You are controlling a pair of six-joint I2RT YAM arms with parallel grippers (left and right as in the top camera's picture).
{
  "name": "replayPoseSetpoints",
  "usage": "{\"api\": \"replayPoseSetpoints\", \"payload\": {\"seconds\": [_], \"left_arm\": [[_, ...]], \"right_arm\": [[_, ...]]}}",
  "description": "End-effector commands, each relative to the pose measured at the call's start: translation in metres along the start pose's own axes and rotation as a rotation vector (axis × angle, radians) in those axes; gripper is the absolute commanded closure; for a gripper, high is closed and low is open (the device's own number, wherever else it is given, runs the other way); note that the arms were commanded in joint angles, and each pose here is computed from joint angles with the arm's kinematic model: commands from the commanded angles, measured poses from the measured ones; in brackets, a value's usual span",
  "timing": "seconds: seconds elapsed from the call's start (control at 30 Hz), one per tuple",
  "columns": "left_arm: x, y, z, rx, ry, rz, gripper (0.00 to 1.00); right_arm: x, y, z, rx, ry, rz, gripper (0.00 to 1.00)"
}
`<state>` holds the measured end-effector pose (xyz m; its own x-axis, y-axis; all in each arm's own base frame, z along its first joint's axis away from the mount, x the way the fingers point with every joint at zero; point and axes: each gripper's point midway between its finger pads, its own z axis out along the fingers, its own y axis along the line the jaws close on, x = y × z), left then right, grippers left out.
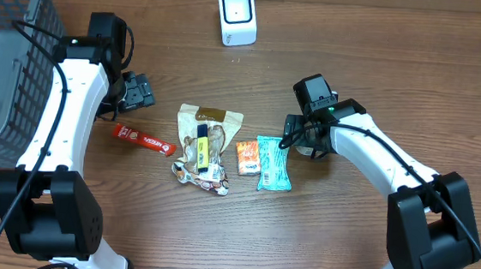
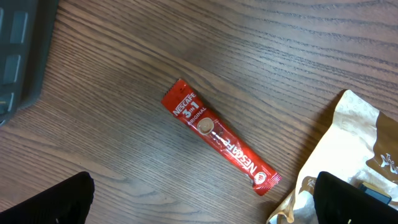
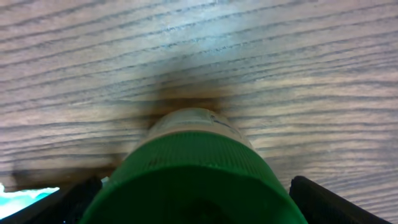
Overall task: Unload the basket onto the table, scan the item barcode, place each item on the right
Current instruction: 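Close the right gripper on the jar and lift it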
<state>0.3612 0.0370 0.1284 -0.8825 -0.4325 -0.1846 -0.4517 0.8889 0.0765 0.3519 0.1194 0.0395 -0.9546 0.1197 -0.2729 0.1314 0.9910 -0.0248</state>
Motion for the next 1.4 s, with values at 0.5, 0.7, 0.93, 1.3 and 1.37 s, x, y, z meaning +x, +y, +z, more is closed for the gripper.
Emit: {"api": "replayPoseSetpoints", "payload": {"seconds": [0.5,0.7,0.93,1.3,1.37], "left_arm": [[-0.0039,-0.0020,-0.0044,-0.001,-0.018,-0.002,0.00],[-0.0039,-0.0020,-0.0044,-0.001,-0.018,-0.002,0.00],[-0.0039,-0.0020,-0.0044,-0.001,-0.019,-0.002,0.00],[-0.0039,-0.0020,-0.0044,-0.001,-0.019,-0.002,0.00],[-0.0039,-0.0020,-0.0044,-0.001,-0.018,-0.002,0.00]], "right_arm": [[-0.0013,-0.0005,0.0005,-0.004,-0.005,0.062,0.20],[0.0000,-0.0011,0.0005,-0.001,0.000,0.060,0.28],[0.0005,-0.0013,0.0005,0.000,0.002,0.015,0.32],[-0.0009,-0.0008,0.0005,-0.002,-0.004,-0.049,0.32],[-0.0008,-0.0008,0.0005,-0.002,-0.003,-0.049,0.32]]}}
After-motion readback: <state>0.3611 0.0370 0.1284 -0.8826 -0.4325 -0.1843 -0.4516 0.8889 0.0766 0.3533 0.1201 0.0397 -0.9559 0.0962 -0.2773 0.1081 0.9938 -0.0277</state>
